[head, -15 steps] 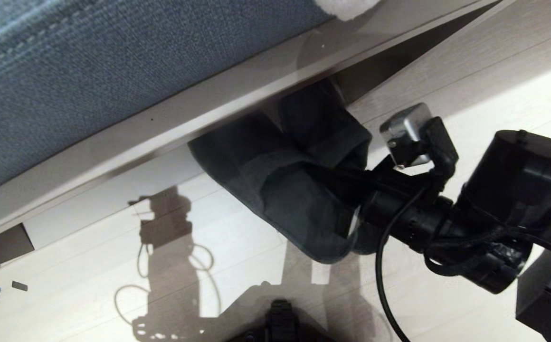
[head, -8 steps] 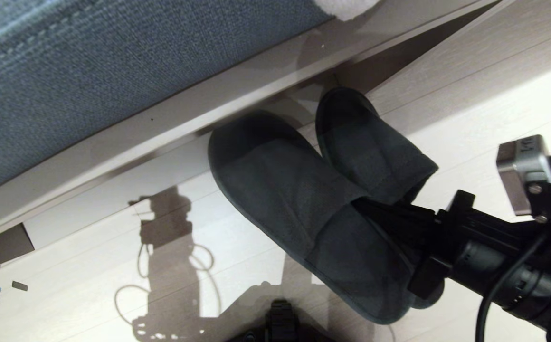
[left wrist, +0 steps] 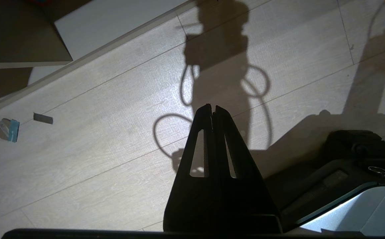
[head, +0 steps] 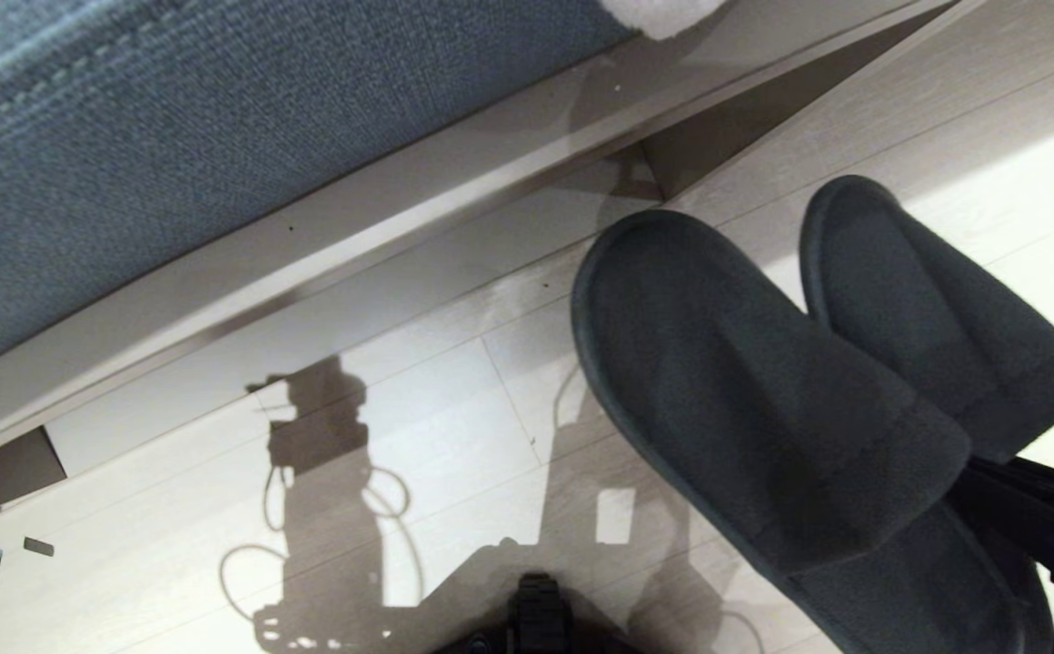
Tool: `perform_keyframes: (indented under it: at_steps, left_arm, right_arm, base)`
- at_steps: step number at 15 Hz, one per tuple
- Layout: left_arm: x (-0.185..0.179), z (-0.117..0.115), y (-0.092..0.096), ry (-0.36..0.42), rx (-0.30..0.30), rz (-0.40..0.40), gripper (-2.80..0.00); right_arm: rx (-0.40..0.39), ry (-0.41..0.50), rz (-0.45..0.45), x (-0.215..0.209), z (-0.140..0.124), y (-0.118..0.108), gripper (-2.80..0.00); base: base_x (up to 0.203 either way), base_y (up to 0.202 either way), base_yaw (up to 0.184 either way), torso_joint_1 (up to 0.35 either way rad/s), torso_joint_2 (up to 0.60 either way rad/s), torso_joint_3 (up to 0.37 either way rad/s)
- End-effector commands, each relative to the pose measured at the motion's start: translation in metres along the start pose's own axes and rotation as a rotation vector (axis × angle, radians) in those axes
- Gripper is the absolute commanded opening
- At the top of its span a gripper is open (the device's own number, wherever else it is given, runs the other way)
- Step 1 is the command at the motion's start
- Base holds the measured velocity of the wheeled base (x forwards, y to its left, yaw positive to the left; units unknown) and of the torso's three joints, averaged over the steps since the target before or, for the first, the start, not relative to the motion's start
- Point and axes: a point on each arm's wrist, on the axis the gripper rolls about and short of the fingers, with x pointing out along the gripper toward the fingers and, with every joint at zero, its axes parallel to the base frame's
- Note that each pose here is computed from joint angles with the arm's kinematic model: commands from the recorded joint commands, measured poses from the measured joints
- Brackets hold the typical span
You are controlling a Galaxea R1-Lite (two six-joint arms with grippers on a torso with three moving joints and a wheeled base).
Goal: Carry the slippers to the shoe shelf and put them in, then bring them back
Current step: Place the slippers on the floor
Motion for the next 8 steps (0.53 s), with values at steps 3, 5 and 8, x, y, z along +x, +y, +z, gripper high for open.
perform_keyframes:
  at_steps: [3, 5, 8]
  left_arm:
    - [0.000, 0.000, 0.000, 0.000, -0.002, 0.000, -2.80]
    - [0.000, 0.000, 0.000, 0.000, 0.000, 0.000, -2.80]
    - [0.000, 0.000, 0.000, 0.002, 0.005, 0.000, -2.80]
  right_arm:
    - [-0.014, -0.145, -0.183, -0.062, 0.015, -0.009, -2.80]
    - [-0.034, -0.147, -0.320, -0.081, 0.013, -0.009, -2.80]
    - [-0.080, -0.163, -0.500, -0.092, 0.013, -0.008, -2.80]
  base:
    - [0.000, 0.000, 0.000, 0.000, 0.00, 0.000]
    - [0.000, 0.000, 0.000, 0.000, 0.00, 0.000]
    - [0.000, 0.000, 0.000, 0.000, 0.00, 0.000]
